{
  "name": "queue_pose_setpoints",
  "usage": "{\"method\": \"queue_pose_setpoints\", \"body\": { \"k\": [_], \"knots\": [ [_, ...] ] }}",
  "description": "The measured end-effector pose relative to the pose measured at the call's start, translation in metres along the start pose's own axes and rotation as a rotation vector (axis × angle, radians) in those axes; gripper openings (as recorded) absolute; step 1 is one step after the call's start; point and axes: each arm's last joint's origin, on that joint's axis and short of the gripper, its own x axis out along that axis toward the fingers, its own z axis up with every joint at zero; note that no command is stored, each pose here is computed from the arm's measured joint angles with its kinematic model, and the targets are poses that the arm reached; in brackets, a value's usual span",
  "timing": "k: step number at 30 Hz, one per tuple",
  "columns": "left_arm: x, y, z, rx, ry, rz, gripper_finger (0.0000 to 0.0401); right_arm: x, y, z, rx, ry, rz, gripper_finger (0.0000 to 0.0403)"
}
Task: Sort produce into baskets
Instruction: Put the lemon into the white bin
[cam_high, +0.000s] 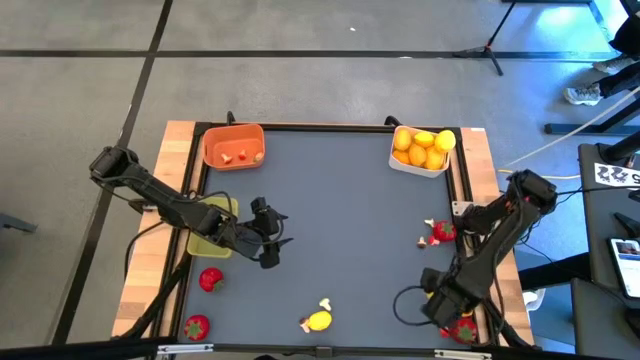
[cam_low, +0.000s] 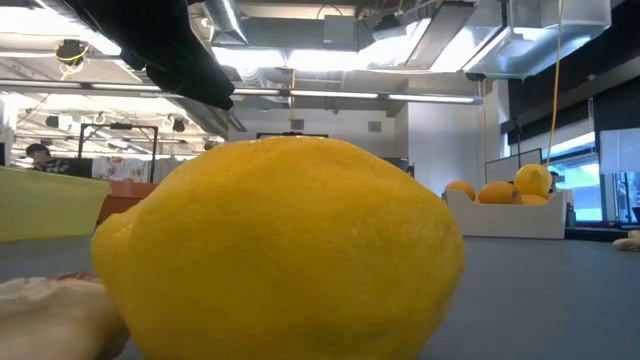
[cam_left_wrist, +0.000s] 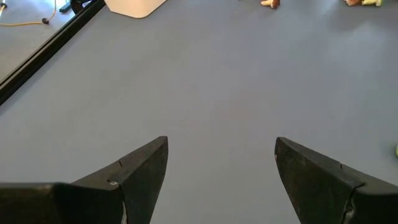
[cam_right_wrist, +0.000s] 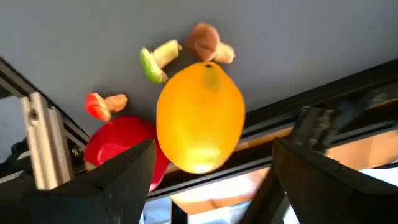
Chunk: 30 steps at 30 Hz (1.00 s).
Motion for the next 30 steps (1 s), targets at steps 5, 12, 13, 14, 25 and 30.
{"method": "queue_pose_setpoints", "body": {
  "k": [5, 12, 13, 14, 25, 30],
  "knots": [
    [0.000, 0.000, 0.000, 0.000, 0.000, 0.001, 0.0292, 0.020, -0.001, 0.006, 0.021, 0.032, 0.046, 0.0319],
    [0.001, 0.002, 0.001, -0.007, -0.005, 0.006, 0.0292, 0.040, -0.012, 0.011, 0.069, 0.073, 0.031, 0.0319],
    [0.001, 0.002, 0.001, -0.011, -0.005, 0.007, 0.0292, 0.043, -0.013, 0.012, 0.065, 0.073, 0.039, 0.0319],
    [0.001, 0.002, 0.001, -0.014, -0.005, 0.008, 0.0292, 0.045, -0.013, 0.013, 0.058, 0.072, 0.056, 0.0319],
    [0.003, 0.004, 0.002, -0.014, -0.005, 0.017, 0.0292, 0.059, -0.019, 0.016, 0.083, 0.109, 0.064, 0.0291],
    [0.003, 0.004, 0.002, -0.016, -0.007, 0.017, 0.0292, 0.058, -0.019, 0.017, 0.069, 0.118, 0.069, 0.0230]
  ]
}}
